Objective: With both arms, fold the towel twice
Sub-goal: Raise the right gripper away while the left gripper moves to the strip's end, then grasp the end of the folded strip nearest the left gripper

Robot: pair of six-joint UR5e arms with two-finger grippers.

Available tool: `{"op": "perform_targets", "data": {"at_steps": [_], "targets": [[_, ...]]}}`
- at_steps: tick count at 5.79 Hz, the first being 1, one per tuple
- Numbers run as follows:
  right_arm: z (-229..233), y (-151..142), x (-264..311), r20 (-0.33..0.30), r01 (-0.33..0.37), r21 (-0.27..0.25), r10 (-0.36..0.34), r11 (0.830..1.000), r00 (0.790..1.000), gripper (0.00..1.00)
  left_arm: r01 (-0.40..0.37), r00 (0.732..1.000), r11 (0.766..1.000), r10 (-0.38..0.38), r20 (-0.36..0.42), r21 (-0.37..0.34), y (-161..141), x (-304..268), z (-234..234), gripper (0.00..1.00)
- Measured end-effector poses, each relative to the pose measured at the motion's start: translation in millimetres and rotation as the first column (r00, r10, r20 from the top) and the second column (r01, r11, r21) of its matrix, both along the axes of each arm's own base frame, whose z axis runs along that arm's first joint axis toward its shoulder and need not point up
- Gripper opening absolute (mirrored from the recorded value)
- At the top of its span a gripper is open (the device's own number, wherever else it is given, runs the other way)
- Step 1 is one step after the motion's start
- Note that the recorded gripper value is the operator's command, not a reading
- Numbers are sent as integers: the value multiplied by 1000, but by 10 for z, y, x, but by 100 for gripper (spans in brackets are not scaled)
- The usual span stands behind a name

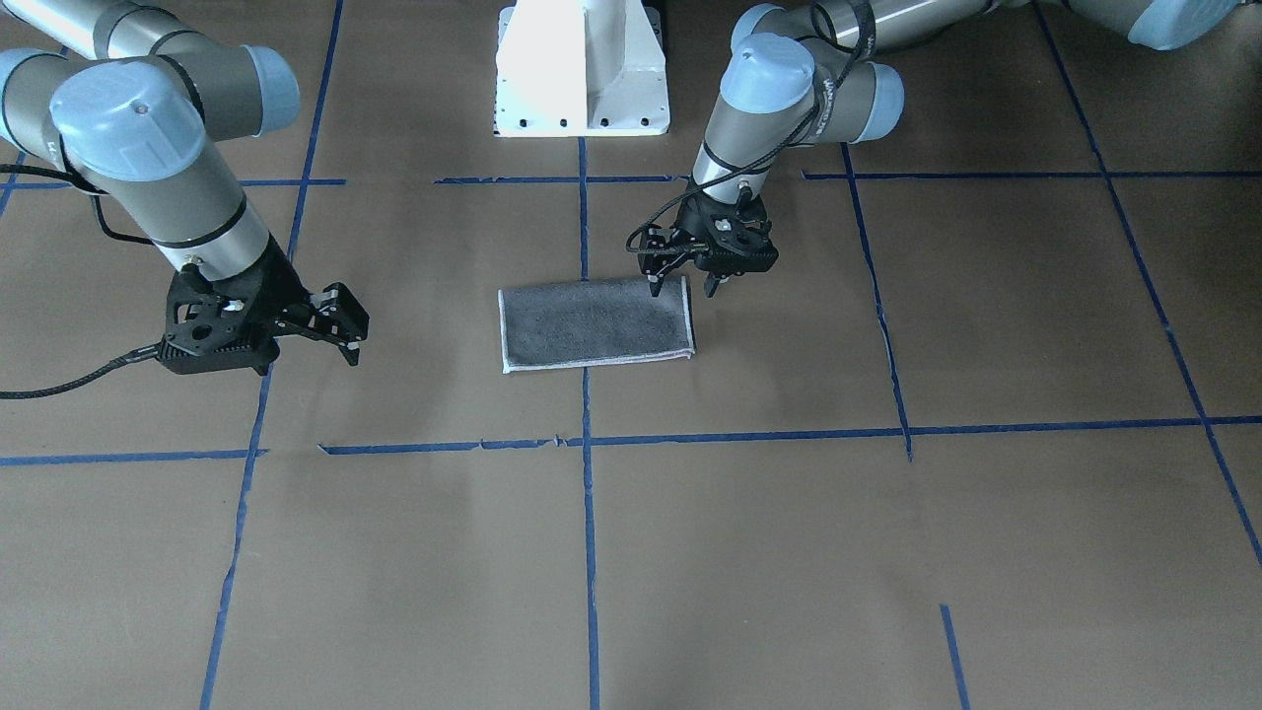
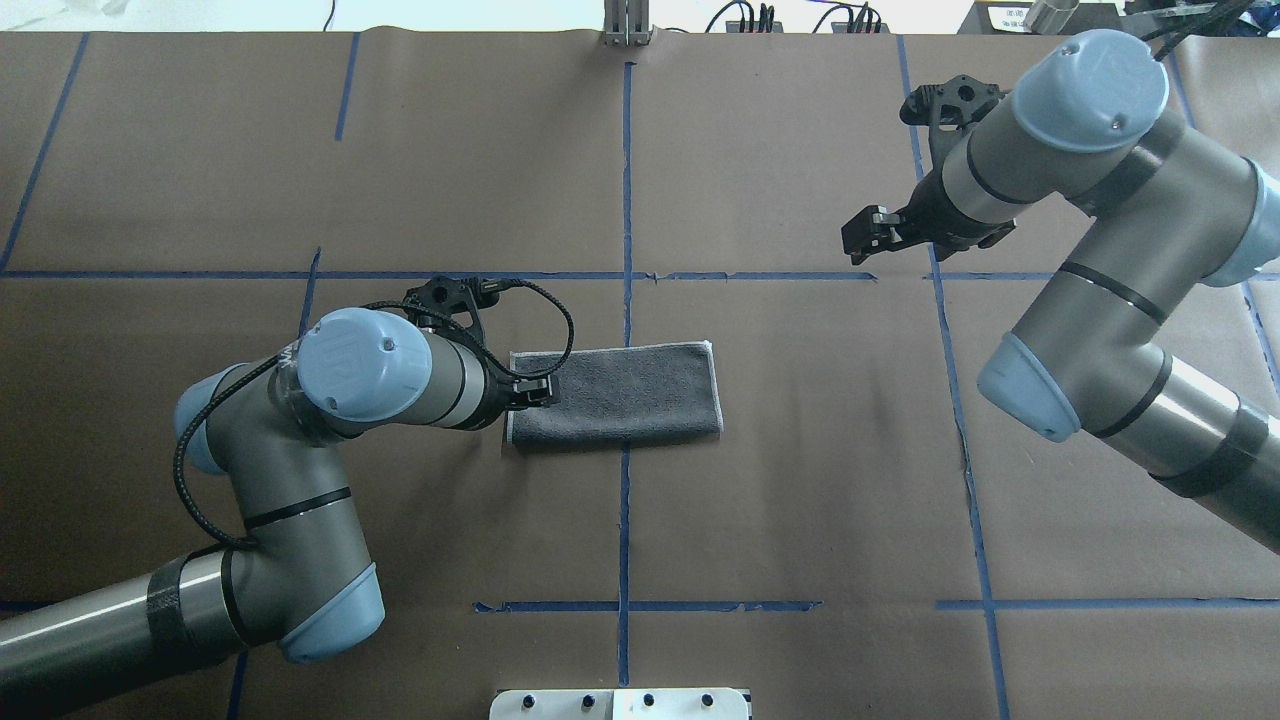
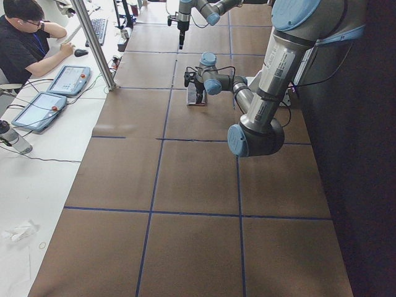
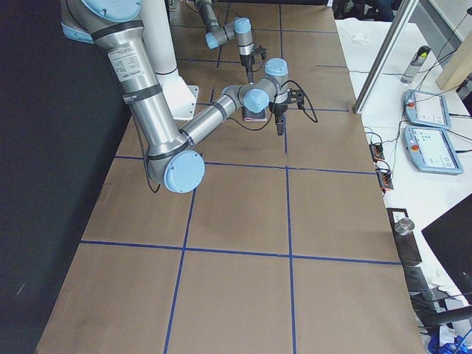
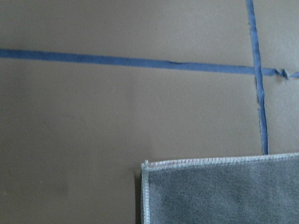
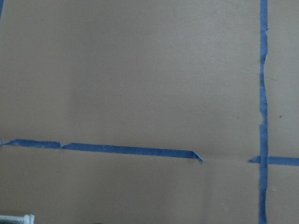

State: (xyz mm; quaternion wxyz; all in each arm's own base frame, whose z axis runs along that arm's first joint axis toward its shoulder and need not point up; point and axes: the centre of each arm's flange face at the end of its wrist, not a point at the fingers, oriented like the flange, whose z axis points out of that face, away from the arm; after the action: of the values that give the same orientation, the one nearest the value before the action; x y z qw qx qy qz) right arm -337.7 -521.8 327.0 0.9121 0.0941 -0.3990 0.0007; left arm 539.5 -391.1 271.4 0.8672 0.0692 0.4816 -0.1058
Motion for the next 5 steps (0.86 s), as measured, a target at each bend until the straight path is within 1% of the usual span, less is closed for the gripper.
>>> {"op": "perform_targets", "data": {"at_steps": [1, 2, 4, 5], "targets": [[47, 78, 118, 2, 8, 7, -8, 1000, 1000, 100, 17, 1000, 999, -17, -9, -28, 62, 61, 29, 59], [56, 115, 158, 3, 11, 10, -11, 1000, 1000, 100, 22, 1000, 999, -22, -4, -39, 74, 100, 73, 59], [70, 130, 176, 1, 10, 11, -10, 1000, 1000, 100, 23, 1000, 999, -23, 5, -47, 70, 139, 128, 59], [72, 131, 178, 1, 10, 11, -10, 1000, 1000, 100, 22, 1000, 999, -22, 5, -47, 72, 143, 131, 56]]}}
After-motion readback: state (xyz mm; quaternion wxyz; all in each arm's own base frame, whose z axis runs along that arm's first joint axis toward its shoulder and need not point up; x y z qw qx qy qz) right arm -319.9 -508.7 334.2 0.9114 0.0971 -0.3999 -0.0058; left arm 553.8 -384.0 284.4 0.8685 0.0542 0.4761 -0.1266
